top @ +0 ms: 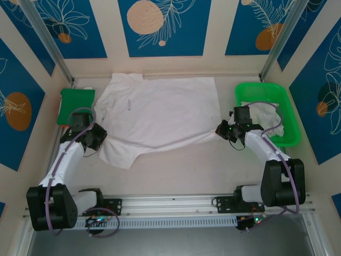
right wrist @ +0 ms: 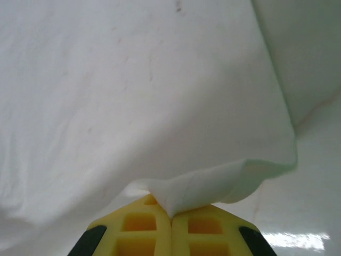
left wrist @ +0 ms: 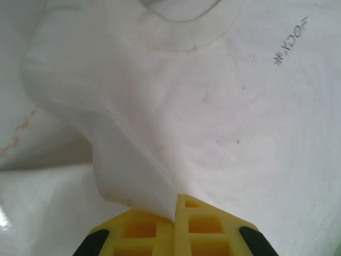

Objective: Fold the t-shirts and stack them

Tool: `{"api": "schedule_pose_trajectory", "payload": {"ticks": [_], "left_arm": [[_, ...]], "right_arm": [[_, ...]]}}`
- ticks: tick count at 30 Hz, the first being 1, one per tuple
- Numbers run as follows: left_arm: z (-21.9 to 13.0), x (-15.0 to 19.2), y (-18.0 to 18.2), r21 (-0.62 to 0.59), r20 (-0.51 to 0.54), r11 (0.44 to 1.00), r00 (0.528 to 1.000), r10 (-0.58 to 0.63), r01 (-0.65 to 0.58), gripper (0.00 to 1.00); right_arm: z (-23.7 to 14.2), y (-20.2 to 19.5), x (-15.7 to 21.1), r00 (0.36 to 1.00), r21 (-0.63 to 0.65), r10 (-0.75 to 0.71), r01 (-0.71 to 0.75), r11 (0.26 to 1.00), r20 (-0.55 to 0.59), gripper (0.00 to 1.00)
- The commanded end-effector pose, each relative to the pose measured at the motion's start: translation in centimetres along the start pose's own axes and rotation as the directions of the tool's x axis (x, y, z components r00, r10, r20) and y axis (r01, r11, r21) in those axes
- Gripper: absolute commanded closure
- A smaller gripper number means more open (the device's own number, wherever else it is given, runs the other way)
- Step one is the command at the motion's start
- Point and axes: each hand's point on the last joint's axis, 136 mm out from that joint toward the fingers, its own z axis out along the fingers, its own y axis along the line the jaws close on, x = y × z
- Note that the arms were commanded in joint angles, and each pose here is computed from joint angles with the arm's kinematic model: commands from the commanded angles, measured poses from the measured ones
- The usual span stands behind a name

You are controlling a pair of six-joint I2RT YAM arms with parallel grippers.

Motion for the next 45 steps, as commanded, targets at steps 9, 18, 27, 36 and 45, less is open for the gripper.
{"api": "schedule_pose_trajectory", "payload": {"ticks": [9,18,27,36,45], "left_arm": [[-1.7,3.4,6.9,-0.248,-0.067,0.968,0.997,0.025,-0.041,1.0],[-1.9,5.7,10.3,-0.313,-0.085,0.95,0.996,-0.018,-0.01,1.0],[-2.1,6.2,11.0,-0.311,-0.072,0.95,0.996,-0.044,0.019,1.0],[-4.7,5.3,11.1,-0.343,-0.034,0.939,0.999,0.028,-0.038,1.0],[-2.9,6.6,11.6,-0.331,-0.07,0.944,0.997,-0.039,0.013,0.76]], "right_arm": [[-0.5,-5.7,4.5,0.992,0.249,0.121,-0.113,0.962,-0.017,1.0],[-0.7,-7.7,7.3,0.983,0.291,0.182,-0.168,0.942,-0.022,0.96],[-1.2,-7.0,7.2,0.99,0.283,0.143,-0.137,0.949,0.001,0.97],[-3.9,-7.7,8.5,0.989,0.291,0.129,-0.143,0.946,0.065,1.0],[-2.8,-7.8,9.8,0.984,0.252,0.177,-0.179,0.951,0.027,0.94]]}}
